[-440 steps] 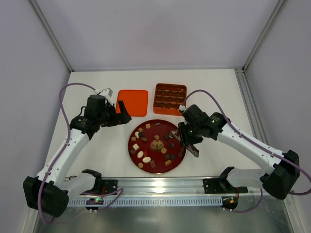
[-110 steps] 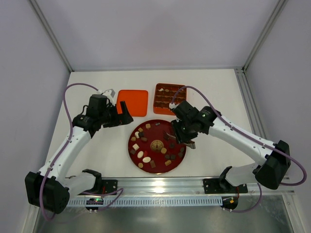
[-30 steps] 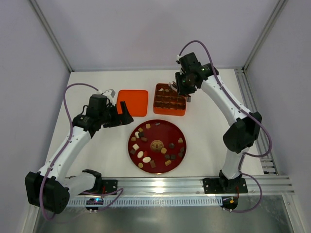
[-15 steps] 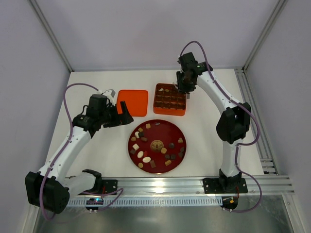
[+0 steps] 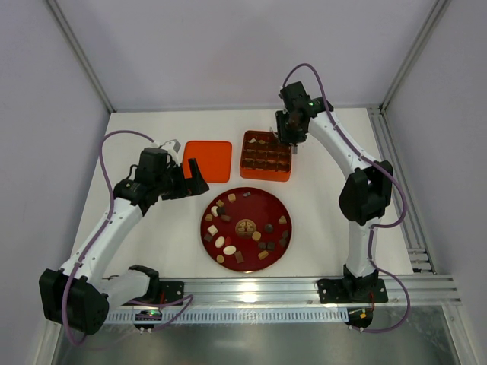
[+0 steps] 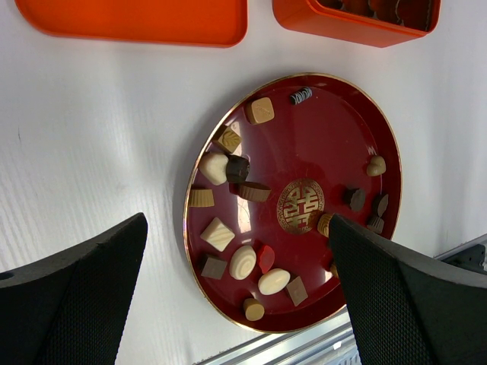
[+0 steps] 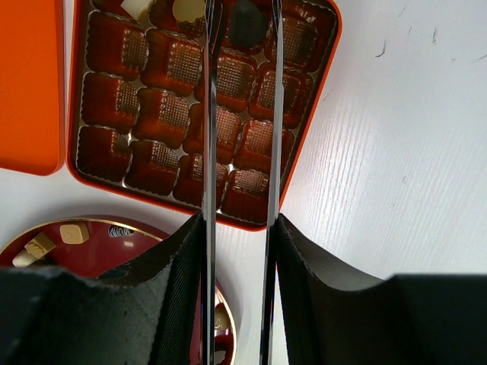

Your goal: Pack the chocolate

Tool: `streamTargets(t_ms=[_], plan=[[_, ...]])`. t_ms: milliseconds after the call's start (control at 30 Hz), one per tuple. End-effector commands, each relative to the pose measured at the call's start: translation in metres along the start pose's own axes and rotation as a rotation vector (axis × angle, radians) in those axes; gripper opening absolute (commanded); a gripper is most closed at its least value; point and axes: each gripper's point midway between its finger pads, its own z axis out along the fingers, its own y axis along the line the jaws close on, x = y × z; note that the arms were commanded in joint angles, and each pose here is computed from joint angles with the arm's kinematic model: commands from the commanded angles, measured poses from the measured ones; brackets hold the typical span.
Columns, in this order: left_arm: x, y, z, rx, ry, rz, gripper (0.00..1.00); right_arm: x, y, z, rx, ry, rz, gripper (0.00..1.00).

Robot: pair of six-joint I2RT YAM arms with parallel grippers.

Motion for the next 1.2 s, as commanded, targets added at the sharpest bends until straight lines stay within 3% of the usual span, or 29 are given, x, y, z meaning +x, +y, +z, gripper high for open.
streamTargets(t_ms=[0, 200, 433, 767, 1167], plan=[[-0.010, -0.009, -0.004, 0.029, -0.024, 0.026, 1.00, -0.018, -0.001, -0.009, 0.000, -0.067, 0.012, 0.43], [-0.010, -0.009, -0.004, 0.030, -0.024, 0.027, 1.00, -0.017, 0.004, -0.016, -0.020, -0.065, 0.012, 0.43], [-0.009, -0.009, -0.003, 0.030, -0.020, 0.027, 1.00, -0.001, 0.026, -0.058, -0.080, -0.094, -0.029, 0.43], [-0.013, -0.006, -0.006, 0.008, -0.045, 0.026, 1.00, 0.092, 0.086, -0.119, -0.217, -0.055, -0.191, 0.43], [-0.018, 0.002, -0.009, -0.035, -0.077, 0.020, 1.00, 0.204, 0.114, -0.141, -0.304, 0.127, -0.305, 0.42]])
